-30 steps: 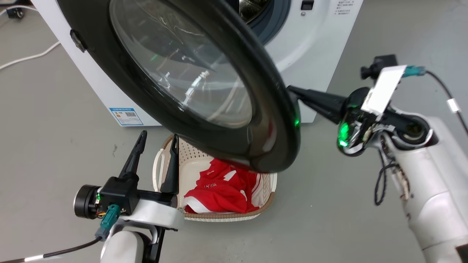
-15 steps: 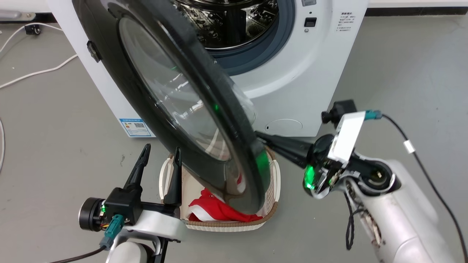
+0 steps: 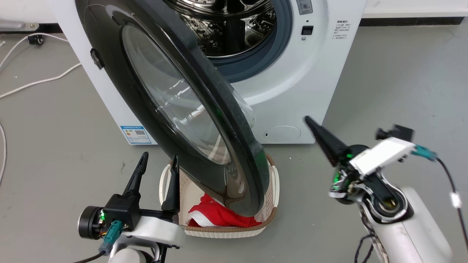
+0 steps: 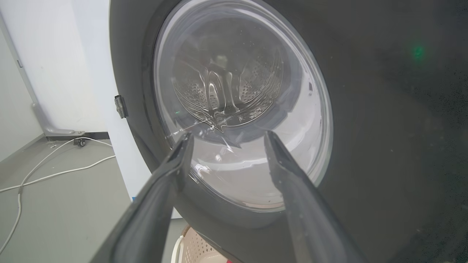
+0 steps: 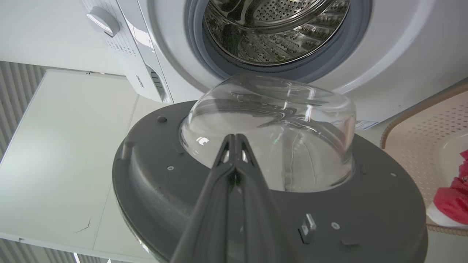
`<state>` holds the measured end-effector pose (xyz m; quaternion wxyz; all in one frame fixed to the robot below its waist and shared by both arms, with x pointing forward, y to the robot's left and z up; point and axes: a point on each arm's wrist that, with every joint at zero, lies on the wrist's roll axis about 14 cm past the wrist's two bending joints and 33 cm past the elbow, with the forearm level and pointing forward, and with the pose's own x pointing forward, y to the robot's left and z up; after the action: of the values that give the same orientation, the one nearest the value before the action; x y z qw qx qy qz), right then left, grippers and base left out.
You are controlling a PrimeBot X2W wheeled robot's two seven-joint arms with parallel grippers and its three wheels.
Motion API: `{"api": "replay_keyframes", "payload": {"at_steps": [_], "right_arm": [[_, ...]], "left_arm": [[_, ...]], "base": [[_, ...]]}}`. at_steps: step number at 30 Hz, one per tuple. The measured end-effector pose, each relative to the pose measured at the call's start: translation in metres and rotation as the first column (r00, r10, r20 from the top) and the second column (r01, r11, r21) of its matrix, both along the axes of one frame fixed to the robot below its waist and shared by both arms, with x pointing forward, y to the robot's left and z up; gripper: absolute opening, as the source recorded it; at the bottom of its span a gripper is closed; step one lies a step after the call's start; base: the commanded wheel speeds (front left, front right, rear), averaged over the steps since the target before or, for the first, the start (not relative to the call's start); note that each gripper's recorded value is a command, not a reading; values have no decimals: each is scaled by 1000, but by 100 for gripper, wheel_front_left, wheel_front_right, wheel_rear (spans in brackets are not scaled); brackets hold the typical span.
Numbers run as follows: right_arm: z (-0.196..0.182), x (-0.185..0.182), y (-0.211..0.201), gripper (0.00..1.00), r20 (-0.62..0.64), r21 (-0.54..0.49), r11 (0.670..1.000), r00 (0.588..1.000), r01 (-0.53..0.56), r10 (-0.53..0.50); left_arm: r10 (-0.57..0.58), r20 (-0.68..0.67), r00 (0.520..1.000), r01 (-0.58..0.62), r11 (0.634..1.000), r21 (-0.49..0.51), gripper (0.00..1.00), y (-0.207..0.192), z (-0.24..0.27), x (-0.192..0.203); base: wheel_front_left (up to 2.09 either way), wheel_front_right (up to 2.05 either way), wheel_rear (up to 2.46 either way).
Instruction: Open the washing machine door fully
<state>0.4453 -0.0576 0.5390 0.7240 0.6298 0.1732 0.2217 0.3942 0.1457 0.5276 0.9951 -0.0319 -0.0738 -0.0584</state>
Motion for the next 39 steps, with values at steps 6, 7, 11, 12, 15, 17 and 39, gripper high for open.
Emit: {"api": "replay_keyframes", "payload": {"at_steps": [6, 7, 11, 12, 15, 17, 39], "right_arm": [[-5, -1, -66, 0, 46, -56, 953, 954, 299, -297], [-6, -3, -76, 0, 52, -58, 939, 941, 338, -336], [-10, -16, -115, 0, 88, -100, 877, 883, 469, -462], [-10, -19, -122, 0, 102, -113, 862, 869, 494, -484], [-9, -30, -141, 0, 158, -164, 813, 828, 559, -538], [-9, -37, -149, 21, 202, -211, 781, 808, 587, -553], [25, -69, -125, 100, 710, -674, 212, 700, 707, -76]], "left_arm": [[3, 4, 1000, -3, 1000, -7, 100, 1, 2, -3], [3, 4, 1000, -3, 1000, -7, 100, 1, 2, -3], [10, 2, 1000, -10, 1000, -8, 100, 2, 1, -6], [11, 3, 1000, -11, 1000, -8, 100, 3, 2, -6], [18, 6, 1000, -18, 1000, -8, 100, 5, 3, -6], [23, 5, 1000, -23, 1000, -8, 100, 6, 2, -6], [57, 10, 998, -57, 998, -4, 100, 18, 4, -7]], "base": [[0, 0, 0], [0, 0, 0], [0, 0, 0], [0, 0, 0], [0, 0, 0], [0, 0, 0], [0, 0, 0]]}}
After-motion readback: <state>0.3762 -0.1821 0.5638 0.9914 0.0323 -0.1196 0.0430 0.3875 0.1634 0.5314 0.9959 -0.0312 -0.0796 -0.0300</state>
